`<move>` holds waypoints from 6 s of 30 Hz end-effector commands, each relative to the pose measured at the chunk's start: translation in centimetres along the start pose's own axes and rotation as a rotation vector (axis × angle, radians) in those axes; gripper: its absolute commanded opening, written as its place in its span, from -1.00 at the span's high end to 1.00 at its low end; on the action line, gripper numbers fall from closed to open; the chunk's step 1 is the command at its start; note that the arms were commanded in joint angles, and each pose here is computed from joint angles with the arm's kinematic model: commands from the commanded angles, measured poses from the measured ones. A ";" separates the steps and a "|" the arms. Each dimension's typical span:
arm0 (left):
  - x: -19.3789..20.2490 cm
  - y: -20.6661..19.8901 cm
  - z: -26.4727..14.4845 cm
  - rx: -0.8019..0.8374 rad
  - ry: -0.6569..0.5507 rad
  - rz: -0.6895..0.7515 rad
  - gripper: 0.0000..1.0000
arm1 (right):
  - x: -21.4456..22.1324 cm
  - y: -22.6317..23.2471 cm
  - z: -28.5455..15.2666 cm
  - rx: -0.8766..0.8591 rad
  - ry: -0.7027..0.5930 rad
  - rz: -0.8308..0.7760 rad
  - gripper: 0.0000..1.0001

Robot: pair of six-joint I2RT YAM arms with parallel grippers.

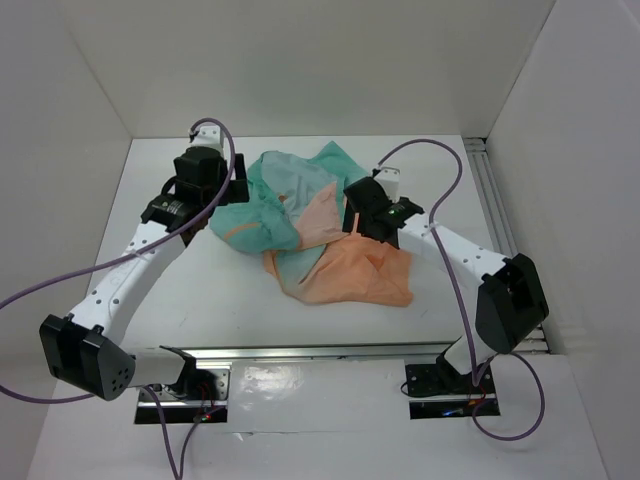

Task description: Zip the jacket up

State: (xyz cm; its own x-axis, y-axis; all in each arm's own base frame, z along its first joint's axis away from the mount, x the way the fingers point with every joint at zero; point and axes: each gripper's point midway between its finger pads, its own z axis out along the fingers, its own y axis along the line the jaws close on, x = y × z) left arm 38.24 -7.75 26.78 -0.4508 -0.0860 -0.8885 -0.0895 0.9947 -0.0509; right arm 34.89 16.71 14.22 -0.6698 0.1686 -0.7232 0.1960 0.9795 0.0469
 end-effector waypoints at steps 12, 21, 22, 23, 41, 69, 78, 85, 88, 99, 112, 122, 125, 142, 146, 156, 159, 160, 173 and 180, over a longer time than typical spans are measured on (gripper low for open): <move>3.3 -4.9 -2.4 0.293 0.145 -0.074 -0.65 | 0.4 7.2 -2.6 -0.348 -0.017 0.061 -0.99; 10.6 -7.7 0.1 0.296 0.462 -0.111 -0.70 | 2.2 12.8 -4.0 -0.594 0.073 0.029 -0.94; 10.4 -7.9 0.2 0.291 0.448 -0.114 -0.75 | 2.4 12.3 -3.9 -0.597 0.080 0.042 -0.94; 10.8 -8.3 0.6 0.287 0.455 -0.111 -0.77 | 2.6 12.1 -4.0 -0.595 0.086 0.053 -0.94; 14.8 -10.3 7.4 0.056 0.611 -0.024 -0.08 | 2.3 5.4 -5.6 -0.502 0.045 0.150 -0.92; 21.4 -4.5 -1.4 0.200 0.689 -0.174 1.00 | 3.6 19.9 -4.8 -0.921 0.261 0.128 -0.39; 22.2 -3.6 -2.0 0.201 0.697 -0.212 0.94 | 7.3 23.7 -3.0 -0.944 0.355 0.059 -0.41; 20.5 -2.4 -2.4 0.186 0.657 -0.242 -0.21 | 9.8 25.1 -1.2 -0.943 0.423 0.028 -0.32; 18.1 -1.8 -2.3 0.184 0.601 -0.262 -0.21 | 10.7 25.9 -1.5 -0.995 0.451 -0.009 -0.30; 12.0 0.8 -2.2 0.212 0.472 -0.334 -0.25 | 10.4 26.6 -7.4 -1.206 0.387 -0.095 0.24; 9.6 -0.9 -1.6 0.375 0.480 -0.319 -0.25 | 15.6 23.4 -9.5 -1.149 0.412 -0.217 1.00; 12.7 -5.3 -2.1 0.596 0.625 -0.167 -0.48 | 17.6 19.4 -10.1 -1.069 0.424 -0.241 1.00; 13.0 -6.3 -2.5 0.621 0.641 -0.137 -0.48 | 17.4 18.4 -10.3 -1.044 0.415 -0.239 1.00; 15.5 -13.3 -3.9 0.898 0.596 -0.022 -0.46 | 17.0 13.6 -10.4 -0.898 0.363 -0.253 1.00; 16.0 -13.4 -3.8 0.900 0.621 -0.036 -0.46 | 16.7 11.8 -10.3 -0.833 0.343 -0.243 0.53; 16.0 -14.0 -2.8 0.841 0.620 0.020 -0.43 | 12.0 6.8 -11.4 -0.637 0.202 -0.142 0.03; 16.5 -14.6 -2.4 0.780 0.630 0.086 -0.41 | 9.7 4.0 -11.0 -0.514 0.152 -0.045 0.06; 17.0 -15.5 -2.5 0.767 0.654 0.120 -0.39 | 9.0 3.0 -10.6 -0.479 0.139 -0.010 0.08; 20.4 -17.0 1.5 0.413 0.727 0.284 -0.39 | 6.7 -1.1 -10.3 -0.399 0.091 0.139 0.08; 22.3 -17.3 0.7 0.363 0.796 0.283 -0.31 | 6.9 -1.5 -9.4 -0.371 0.100 0.113 0.08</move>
State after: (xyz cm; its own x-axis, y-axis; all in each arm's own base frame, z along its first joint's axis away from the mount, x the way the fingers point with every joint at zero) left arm 30.66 -26.76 6.94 -0.8865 0.3186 -0.3357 0.3831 0.9120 -0.1462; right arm 22.91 18.17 16.07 -0.7302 0.2777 -0.6242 -0.0053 0.9113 0.4116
